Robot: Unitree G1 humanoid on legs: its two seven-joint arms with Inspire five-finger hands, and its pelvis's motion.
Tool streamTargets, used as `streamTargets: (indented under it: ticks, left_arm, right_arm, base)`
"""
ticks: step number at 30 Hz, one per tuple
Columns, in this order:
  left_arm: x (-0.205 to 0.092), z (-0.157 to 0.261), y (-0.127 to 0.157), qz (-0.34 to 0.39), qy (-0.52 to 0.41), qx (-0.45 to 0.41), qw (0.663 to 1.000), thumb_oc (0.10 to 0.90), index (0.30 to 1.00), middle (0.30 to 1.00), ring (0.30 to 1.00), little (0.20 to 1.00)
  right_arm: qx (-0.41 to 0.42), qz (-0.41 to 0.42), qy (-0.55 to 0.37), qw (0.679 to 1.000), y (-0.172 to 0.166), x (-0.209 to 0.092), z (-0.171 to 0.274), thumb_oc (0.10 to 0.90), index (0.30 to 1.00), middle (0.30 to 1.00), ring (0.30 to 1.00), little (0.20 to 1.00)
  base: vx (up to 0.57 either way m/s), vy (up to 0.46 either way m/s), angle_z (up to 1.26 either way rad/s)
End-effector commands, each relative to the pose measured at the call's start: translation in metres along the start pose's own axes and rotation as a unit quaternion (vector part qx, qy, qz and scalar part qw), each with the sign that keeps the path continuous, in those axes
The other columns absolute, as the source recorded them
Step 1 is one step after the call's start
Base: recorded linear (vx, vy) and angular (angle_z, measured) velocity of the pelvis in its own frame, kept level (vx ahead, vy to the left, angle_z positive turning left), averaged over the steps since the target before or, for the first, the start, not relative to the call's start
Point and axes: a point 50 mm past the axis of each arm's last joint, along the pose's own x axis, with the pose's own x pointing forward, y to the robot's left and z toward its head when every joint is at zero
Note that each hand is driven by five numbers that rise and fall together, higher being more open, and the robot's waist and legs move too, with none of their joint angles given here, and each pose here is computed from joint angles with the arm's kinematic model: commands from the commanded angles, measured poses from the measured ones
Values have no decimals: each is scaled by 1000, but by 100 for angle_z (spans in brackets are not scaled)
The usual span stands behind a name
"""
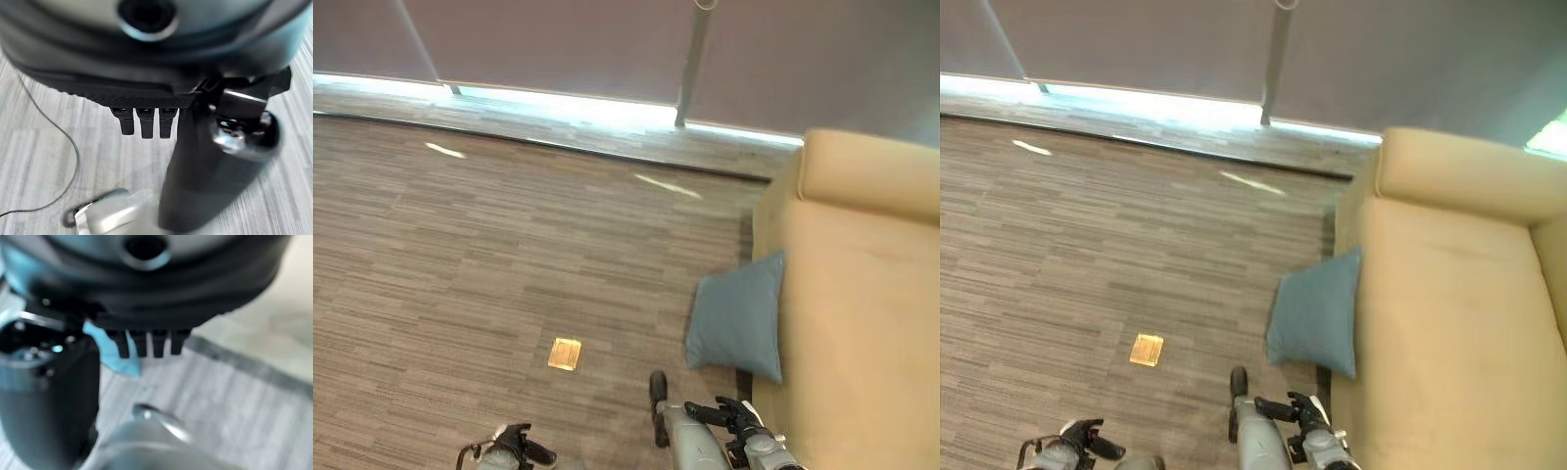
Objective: Pick up all the scattered cushions and arrange them neatly on the sofa.
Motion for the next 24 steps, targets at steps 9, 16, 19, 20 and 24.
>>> streamTargets:
  ticks: [9,16,19,20,24]
  left_arm:
    - [-1,-22,22,43,33,-12,998,800,900,900,900,900]
    - [-4,-44,48,80,71,4,994,800,900,900,900,900]
    - [-6,-51,62,107,81,-26,991,800,900,900,900,900]
    - [-6,-51,62,107,81,-26,991,800,900,900,900,900]
    - [-2,-33,54,98,55,-45,993,800,900,900,900,900]
  right_arm:
    - [-73,-49,-2,996,-23,-1,-10,800,900,900,900,900]
    - [-2,-46,-17,999,-21,-3,-9,800,900,900,900,900]
    - [-1,-55,-40,998,-25,-3,0,800,900,900,900,900]
    - [-1,-55,-39,998,-26,-3,0,800,900,900,900,900]
    - [29,-64,-28,997,-28,-3,-5,800,900,900,900,900]
  base:
    - [462,305,-79]
    - [276,317,-73]
    - [163,301,-91]
    - [152,261,-58]
    - [253,198,-63]
